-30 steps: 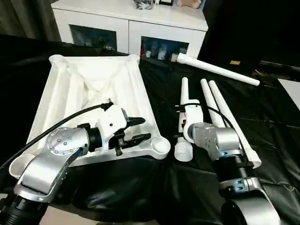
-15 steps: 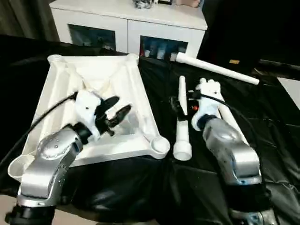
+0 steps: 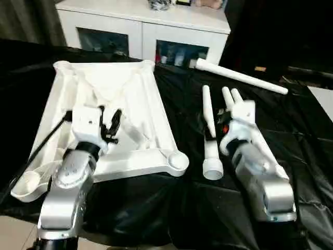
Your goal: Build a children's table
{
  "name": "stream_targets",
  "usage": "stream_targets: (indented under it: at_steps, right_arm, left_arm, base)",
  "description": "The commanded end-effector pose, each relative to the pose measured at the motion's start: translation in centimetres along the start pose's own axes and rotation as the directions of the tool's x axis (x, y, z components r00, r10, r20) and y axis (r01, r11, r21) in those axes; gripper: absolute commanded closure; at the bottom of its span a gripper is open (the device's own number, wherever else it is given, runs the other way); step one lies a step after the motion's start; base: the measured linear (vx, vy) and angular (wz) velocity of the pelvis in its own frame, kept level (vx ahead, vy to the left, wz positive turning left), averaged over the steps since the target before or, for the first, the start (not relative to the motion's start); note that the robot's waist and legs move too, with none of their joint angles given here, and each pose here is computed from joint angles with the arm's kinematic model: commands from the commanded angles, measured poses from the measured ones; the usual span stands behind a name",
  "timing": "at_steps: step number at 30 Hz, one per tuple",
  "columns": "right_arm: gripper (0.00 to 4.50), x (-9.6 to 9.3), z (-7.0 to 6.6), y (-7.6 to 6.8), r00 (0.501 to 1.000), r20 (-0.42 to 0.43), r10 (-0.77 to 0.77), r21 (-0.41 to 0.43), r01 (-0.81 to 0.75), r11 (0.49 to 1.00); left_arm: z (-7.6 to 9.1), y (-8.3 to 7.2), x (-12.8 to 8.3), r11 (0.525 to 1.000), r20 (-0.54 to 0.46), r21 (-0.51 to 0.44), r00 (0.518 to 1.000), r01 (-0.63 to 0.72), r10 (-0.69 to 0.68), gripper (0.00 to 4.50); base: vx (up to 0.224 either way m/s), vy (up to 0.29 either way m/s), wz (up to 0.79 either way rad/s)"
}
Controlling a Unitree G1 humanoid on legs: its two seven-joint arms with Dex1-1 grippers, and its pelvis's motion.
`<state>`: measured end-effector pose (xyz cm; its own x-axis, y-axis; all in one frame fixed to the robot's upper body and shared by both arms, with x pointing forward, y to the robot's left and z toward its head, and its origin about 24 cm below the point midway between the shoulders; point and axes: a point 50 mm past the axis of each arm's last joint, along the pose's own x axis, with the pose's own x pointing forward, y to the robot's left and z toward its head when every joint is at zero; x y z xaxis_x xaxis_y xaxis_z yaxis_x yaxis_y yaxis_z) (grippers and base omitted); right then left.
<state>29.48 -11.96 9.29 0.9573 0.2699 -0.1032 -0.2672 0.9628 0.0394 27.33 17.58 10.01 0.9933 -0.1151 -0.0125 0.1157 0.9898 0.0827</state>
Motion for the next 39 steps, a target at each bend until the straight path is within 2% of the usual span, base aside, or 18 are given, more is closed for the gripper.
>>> stream_targets:
  at_steps: [1,3,4,6,12,30,35,37,38,39]
  right_arm:
    - [0.0,0.0,0.7,0.0,0.999,0.031,-0.011,-0.017,0.011,1.0]
    - [0.0,0.0,0.7,0.0,0.999,0.033,-0.019,-0.013,0.02,1.0]
    - [0.0,0.0,0.3,0.1,1.0,0.013,-0.024,-0.001,0.024,1.0]
    - [0.0,0.0,0.1,0.0,1.0,0.013,-0.018,-0.002,0.018,1.0]
    - [0.0,-0.1,0.0,-0.3,0.999,0.017,-0.031,-0.015,0.031,0.999]
    - [0.0,0.0,0.0,0.1,1.0,0.025,0.004,-0.012,-0.003,1.0]
    - [0.0,0.0,-0.6,-0.2,1.0,-0.018,-0.005,0.001,0.005,1.0]
    - [0.0,0.1,-1.5,-0.7,0.994,-0.098,-0.051,-0.035,0.048,0.998]
    - [0.0,0.4,-1.9,-0.7,0.989,-0.141,-0.041,-0.028,0.038,0.999]
    - [0.0,0.6,-2.3,-0.5,0.981,-0.193,-0.003,0.003,0.004,1.0]
  left_arm:
    - [0.4,-0.5,0.1,0.999,0.016,-0.029,0.999,0.041,-0.04,2.11]
    - [0.5,-0.7,0.1,0.997,0.016,-0.037,0.997,0.073,-0.072,2.11]
    - [0.6,-1.0,-0.1,0.992,0.029,0.0,0.992,0.123,-0.123,2.11]
    - [0.6,-1.3,-0.3,0.986,0.04,0.015,0.985,0.167,-0.167,2.11]
    - [0.5,-0.6,-0.1,0.989,0.031,0.056,0.99,0.134,-0.136,2.11]
    - [0.3,-0.3,0.1,0.993,0.021,0.061,0.994,0.106,-0.107,2.11]
    - [-0.1,-0.2,0.0,0.992,-0.022,0.039,0.993,0.119,-0.118,2.11]
    - [-0.6,-0.7,-0.4,0.972,-0.072,0.078,0.974,0.221,-0.216,2.11]
    - [-0.7,-1.0,-0.7,0.949,-0.085,0.11,0.954,0.295,-0.287,2.11]
    - [-0.6,-1.4,-1.0,0.907,-0.089,0.152,0.919,0.393,-0.383,2.11]
  base:
    - [0.0,0.0,0.0]
    - [0.0,0.0,0.0]
    - [0.0,0.0,0.0]
    - [0.0,0.0,0.0]
    - [0.0,0.0,0.0]
    - [0.0,0.0,0.0]
    - [0.0,0.0,0.0]
    - [0.0,0.0,0.0]
    - [0.0,0.0,0.0]
    - [0.0,0.0,0.0]
